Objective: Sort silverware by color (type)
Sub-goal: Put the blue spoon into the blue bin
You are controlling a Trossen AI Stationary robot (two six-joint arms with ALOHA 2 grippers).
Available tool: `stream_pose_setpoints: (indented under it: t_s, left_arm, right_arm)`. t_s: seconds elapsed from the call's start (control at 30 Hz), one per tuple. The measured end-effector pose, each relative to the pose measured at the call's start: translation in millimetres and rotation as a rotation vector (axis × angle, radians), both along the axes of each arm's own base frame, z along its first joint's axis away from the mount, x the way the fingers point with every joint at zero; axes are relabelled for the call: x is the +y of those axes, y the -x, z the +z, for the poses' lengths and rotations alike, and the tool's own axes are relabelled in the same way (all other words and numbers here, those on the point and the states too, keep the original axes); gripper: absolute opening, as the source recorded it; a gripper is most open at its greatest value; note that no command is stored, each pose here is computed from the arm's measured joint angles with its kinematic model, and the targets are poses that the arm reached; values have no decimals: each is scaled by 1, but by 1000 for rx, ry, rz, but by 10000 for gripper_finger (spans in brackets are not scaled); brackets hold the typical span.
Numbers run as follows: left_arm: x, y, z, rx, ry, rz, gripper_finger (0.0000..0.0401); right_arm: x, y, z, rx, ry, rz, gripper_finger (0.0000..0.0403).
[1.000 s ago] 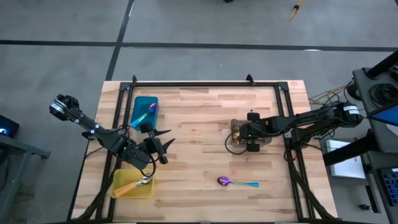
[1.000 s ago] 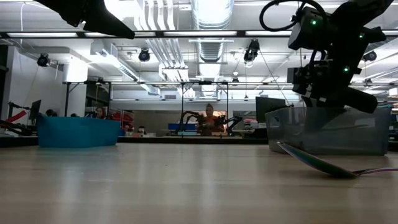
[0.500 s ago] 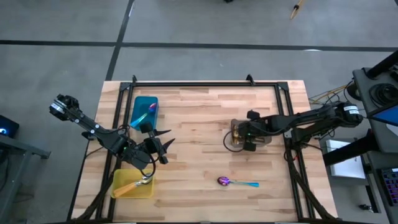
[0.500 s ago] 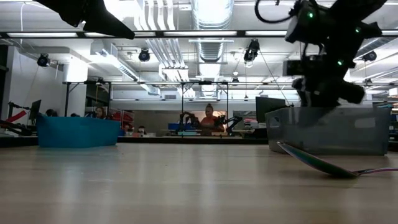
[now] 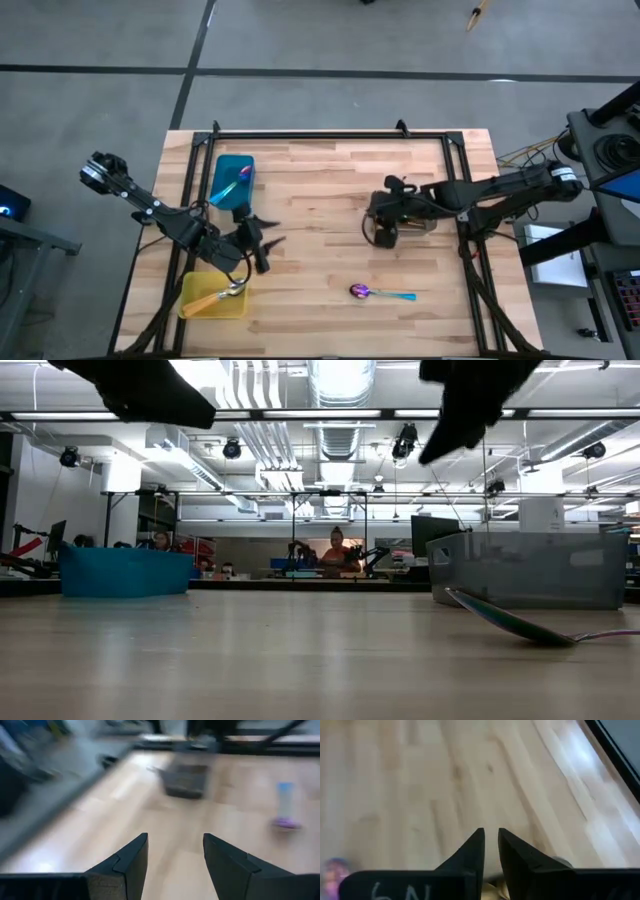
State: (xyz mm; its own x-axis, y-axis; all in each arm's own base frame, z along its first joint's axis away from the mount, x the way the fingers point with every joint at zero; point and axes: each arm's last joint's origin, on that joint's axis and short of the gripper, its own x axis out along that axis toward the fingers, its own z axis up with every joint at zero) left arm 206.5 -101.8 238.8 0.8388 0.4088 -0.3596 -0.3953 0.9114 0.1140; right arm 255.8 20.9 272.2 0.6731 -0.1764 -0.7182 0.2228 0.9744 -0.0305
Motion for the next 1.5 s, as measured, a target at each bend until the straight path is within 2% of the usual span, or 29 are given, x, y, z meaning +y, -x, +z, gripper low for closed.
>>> stream_pose_setpoints:
  t_s: [0.13, 0.27, 0.5, 0.7, 0.83, 1.03, 1.13, 1.23, 1.5]
  left_arm:
    - [-11, -8, -6, -11, 197, -106, 171]
    - [-25, -19, -13, -45, 255, -172, 171]
    - [-38, -35, -32, -48, 234, -190, 171]
    - [-46, -48, -29, -31, 170, -213, 171]
    - [-53, -58, -21, -27, 100, -241, 171]
    - [-59, -69, -11, -31, 17, -250, 171]
    - [-60, -71, -9, -33, 9, -250, 171]
    - [-60, -72, -7, -38, 8, -245, 171]
    - [-60, -72, -7, -45, 28, -230, 171]
  right_arm:
    - [23, -1, 10, -37, -7, 88, 38]
    - [46, 3, 7, -30, -31, 153, 38]
    - [76, 17, -9, 12, -67, 230, 38]
    - [93, 26, -18, 23, -111, 247, 44]
    - [99, 28, -17, 7, -165, 221, 75]
    - [114, 23, -19, -44, -205, 247, 135]
    - [124, 15, -31, -35, -202, 262, 151]
    - [132, 11, -49, 37, -180, 278, 157]
    - [163, 2, -100, 233, -159, 338, 142]
